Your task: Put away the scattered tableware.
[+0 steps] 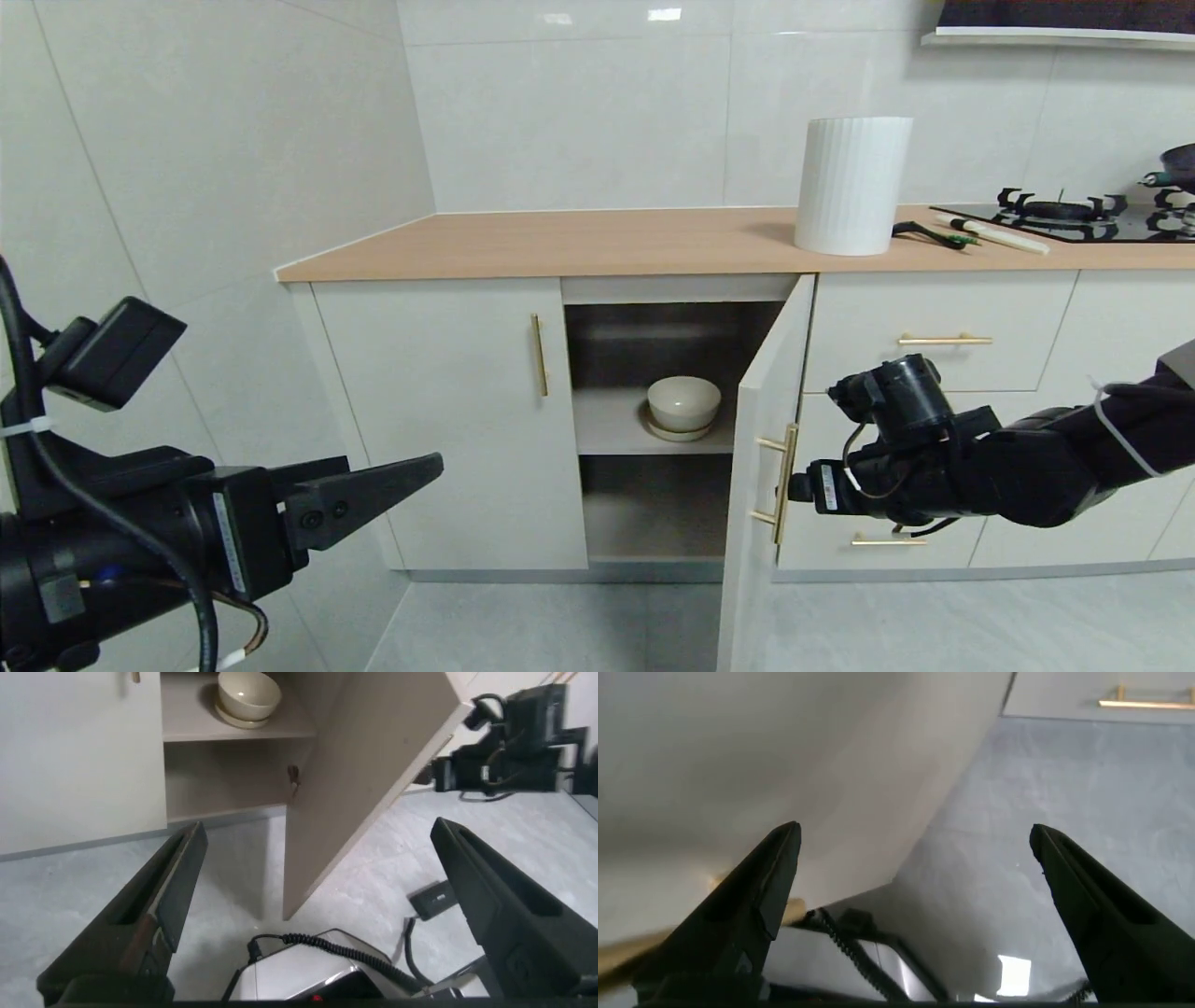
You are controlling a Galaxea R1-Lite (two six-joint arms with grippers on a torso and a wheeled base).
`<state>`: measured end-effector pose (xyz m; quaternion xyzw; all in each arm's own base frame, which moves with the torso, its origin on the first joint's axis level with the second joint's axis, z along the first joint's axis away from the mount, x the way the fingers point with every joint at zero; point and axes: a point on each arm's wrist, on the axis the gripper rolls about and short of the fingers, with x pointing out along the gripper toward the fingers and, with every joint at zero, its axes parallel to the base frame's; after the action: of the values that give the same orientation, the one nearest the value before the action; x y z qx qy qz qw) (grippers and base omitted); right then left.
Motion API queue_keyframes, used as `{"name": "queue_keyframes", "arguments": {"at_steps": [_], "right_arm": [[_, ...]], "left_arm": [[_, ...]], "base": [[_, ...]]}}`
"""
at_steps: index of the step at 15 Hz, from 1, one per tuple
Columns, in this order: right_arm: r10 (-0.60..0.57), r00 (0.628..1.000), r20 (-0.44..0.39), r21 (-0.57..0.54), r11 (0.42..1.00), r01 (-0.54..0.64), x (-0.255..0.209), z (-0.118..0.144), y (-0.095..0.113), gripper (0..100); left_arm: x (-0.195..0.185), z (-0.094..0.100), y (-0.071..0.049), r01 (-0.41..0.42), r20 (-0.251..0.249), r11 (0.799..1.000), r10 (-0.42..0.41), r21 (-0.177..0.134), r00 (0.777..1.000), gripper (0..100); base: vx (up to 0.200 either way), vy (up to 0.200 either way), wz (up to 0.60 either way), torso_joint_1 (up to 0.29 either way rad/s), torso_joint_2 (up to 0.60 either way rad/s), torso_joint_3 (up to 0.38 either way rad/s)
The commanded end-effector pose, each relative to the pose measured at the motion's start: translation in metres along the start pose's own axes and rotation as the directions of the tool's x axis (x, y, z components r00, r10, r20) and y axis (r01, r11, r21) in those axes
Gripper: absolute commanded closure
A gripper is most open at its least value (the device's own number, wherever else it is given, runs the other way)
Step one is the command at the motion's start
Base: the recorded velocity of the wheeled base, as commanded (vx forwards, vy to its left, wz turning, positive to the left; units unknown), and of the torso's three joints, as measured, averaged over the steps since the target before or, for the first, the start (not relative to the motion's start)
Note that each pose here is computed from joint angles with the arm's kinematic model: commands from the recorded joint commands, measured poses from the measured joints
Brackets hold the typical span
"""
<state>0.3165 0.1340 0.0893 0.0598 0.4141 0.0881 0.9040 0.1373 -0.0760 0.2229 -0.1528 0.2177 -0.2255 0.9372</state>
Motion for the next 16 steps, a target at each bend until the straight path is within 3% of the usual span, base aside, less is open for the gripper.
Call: {"name": "queue_keyframes", "arguments": {"at_steps": [1, 7, 16], "right_arm": [[0.004, 1.0, -0.002, -0.007, 1.0, -0.004, 0.016, 0.005, 0.006, 0], [0.027, 0.999, 0.036, -0.027, 0.999, -0.026, 0.037, 0.023, 0.019, 0], [0.031, 0.999, 0.033, -0.023, 0.999, -0.031, 0.069, 0.024, 0.026, 0]], "left_arm": [[0.003, -0.001, 0.001, -0.005, -0.013, 1.0, 0.005, -0.001, 1.0, 0], [0.009, -0.005, 0.002, -0.014, -0.045, 1.0, 0.013, -0.002, 0.999, 0], [0.016, -0.01, 0.005, -0.027, -0.08, 1.0, 0.027, -0.002, 0.996, 0]], "base": [[0.0, 0.0, 0.0, 0.0, 0.0, 0.0], [0.0, 0.0, 0.0, 0.0, 0.0, 0.0], [0.0, 0.0, 0.0, 0.0, 0.0, 0.0]]}}
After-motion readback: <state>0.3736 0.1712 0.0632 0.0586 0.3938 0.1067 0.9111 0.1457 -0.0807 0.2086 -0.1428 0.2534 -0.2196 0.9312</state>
